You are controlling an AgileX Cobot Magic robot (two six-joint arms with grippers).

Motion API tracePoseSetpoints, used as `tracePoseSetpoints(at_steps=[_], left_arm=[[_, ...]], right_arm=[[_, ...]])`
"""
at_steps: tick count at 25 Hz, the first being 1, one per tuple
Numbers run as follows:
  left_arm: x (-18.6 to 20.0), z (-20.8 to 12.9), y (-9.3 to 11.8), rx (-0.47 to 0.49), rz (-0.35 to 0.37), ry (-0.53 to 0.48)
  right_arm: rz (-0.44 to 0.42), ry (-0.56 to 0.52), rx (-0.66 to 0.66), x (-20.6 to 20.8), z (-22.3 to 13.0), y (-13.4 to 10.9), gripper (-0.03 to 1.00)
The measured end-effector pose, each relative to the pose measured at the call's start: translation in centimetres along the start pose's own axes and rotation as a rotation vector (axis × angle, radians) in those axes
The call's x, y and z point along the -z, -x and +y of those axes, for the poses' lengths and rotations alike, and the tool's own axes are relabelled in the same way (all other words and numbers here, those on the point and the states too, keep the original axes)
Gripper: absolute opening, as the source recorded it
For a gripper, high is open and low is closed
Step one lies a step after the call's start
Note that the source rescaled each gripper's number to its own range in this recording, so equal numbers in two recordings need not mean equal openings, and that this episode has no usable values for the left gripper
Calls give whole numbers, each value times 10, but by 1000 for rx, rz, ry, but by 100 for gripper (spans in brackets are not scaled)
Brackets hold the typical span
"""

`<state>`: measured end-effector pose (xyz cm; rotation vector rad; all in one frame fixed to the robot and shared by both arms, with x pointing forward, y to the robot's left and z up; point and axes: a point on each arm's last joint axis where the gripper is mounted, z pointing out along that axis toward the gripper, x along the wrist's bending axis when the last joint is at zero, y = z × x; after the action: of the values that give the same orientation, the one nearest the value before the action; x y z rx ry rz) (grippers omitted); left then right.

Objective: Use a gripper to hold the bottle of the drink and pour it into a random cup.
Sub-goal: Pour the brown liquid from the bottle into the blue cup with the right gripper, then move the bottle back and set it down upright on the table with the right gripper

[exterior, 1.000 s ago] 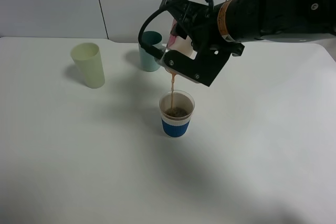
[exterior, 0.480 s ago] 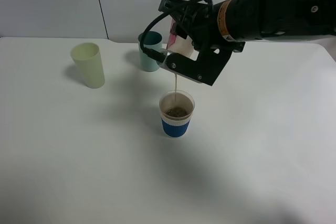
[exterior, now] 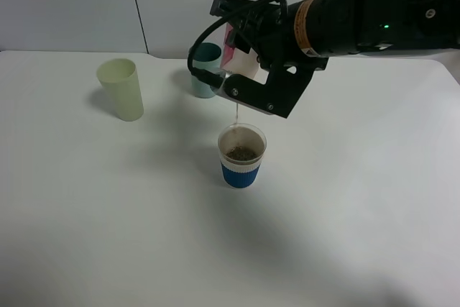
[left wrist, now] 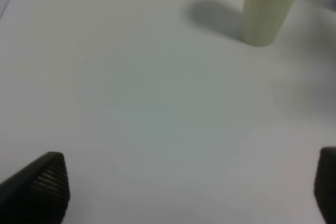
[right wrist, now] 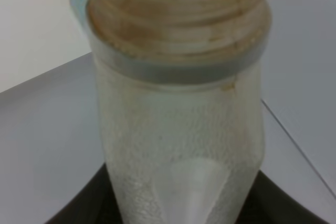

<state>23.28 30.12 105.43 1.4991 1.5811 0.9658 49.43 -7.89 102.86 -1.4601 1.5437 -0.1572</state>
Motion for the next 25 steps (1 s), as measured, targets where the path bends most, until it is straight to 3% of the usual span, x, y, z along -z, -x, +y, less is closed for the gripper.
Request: tracePoseSetpoints(at_steps=[14,17,25], left_arm=[[0,0,0,0,0,0],[0,0,0,0,0,0],[0,0,0,0,0,0]], right_arm=[[-9,9,-22,0,3,3,0],[-5,13,-128,0,3,3,0],[43,-4,-582,0,-1,-5,0]])
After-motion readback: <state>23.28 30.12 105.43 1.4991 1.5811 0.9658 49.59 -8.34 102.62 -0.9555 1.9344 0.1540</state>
